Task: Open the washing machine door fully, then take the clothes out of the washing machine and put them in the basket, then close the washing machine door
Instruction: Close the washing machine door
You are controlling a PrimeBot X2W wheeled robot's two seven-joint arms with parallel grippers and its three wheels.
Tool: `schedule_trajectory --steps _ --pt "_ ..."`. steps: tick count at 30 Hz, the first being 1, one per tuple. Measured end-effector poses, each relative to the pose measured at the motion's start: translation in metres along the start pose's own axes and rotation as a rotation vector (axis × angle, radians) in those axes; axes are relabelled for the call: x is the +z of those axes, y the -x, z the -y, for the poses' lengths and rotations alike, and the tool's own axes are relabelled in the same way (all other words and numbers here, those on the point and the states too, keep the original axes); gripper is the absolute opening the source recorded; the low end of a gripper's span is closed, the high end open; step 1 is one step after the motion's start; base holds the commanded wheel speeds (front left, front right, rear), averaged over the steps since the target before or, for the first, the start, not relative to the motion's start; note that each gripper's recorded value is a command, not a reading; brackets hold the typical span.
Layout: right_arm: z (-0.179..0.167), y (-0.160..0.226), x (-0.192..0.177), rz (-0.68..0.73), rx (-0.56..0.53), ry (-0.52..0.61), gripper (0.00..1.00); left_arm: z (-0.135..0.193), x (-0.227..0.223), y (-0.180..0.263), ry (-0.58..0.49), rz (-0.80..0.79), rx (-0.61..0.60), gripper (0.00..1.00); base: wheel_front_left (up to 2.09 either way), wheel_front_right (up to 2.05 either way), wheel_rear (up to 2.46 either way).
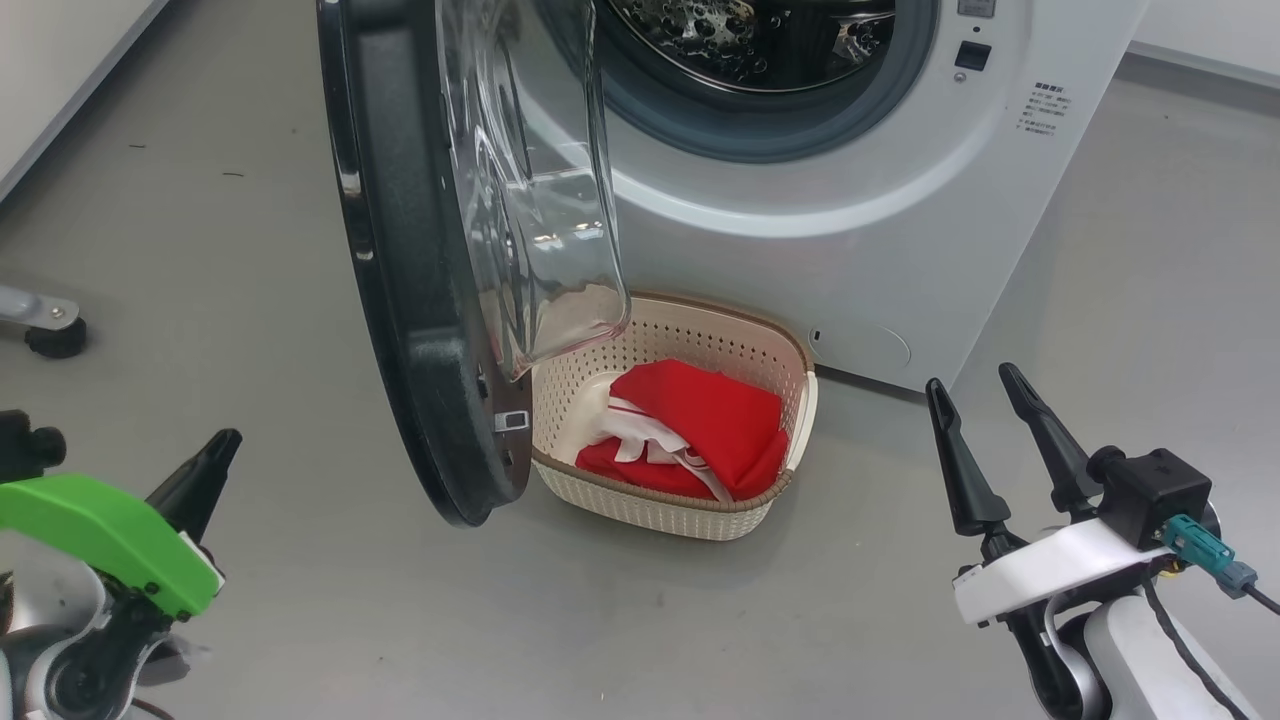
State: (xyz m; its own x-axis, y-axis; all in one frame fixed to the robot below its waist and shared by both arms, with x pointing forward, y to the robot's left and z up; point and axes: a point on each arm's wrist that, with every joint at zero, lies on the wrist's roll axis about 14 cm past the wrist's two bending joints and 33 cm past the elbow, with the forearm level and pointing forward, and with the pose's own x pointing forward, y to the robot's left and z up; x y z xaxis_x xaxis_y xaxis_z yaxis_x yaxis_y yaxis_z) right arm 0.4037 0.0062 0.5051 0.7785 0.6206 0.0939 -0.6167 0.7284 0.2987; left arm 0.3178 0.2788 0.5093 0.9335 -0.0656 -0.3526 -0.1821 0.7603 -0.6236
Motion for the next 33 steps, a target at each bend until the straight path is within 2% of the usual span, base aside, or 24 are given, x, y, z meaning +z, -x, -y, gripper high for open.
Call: schedule_trajectory --steps 4,7,16,22,27,28,29,30,32,33 --pt "0.000 0.000 0.002 0.007 -0.002 0.000 1.00 0.015 0.011 0.001 -0.132 0.081 -0.007 0.00 0.00 0.00 0.00" --pt "0.000 0.000 0.003 0.010 -0.004 0.001 1.00 0.025 0.013 0.001 -0.187 0.138 -0.021 0.00 0.00 0.00 0.00" --pt "-0.001 0.003 0.003 0.010 -0.010 -0.003 1.00 0.019 0.008 0.010 -0.332 0.257 0.018 0.00 0.00 0.00 0.00" --pt "-0.002 0.004 0.003 0.009 -0.010 -0.005 1.00 0.006 -0.002 0.017 -0.379 0.309 0.059 0.00 0.00 0.00 0.00" --pt "-0.002 0.005 0.004 0.012 -0.011 -0.004 1.00 -0.004 -0.007 0.021 -0.369 0.368 0.090 0.00 0.00 0.00 0.00" --pt "-0.002 0.005 0.004 0.012 -0.011 -0.003 1.00 -0.004 -0.006 0.021 -0.366 0.385 0.091 0.15 0.00 0.00 0.00" --pt "-0.002 0.005 0.004 0.013 -0.011 -0.003 1.00 -0.004 -0.006 0.022 -0.364 0.402 0.090 0.15 0.00 0.00 0.00" --pt "-0.002 0.005 0.004 0.013 -0.011 -0.003 1.00 -0.003 -0.005 0.022 -0.375 0.417 0.091 0.36 0.00 0.00 0.00" --pt "-0.002 0.005 0.004 0.013 -0.011 -0.003 1.00 -0.005 -0.005 0.024 -0.394 0.434 0.098 1.00 0.00 0.00 0.00" --pt "-0.003 0.005 0.004 0.013 -0.011 -0.004 1.00 -0.007 -0.008 0.024 -0.385 0.433 0.103 1.00 0.00 0.00 0.00"
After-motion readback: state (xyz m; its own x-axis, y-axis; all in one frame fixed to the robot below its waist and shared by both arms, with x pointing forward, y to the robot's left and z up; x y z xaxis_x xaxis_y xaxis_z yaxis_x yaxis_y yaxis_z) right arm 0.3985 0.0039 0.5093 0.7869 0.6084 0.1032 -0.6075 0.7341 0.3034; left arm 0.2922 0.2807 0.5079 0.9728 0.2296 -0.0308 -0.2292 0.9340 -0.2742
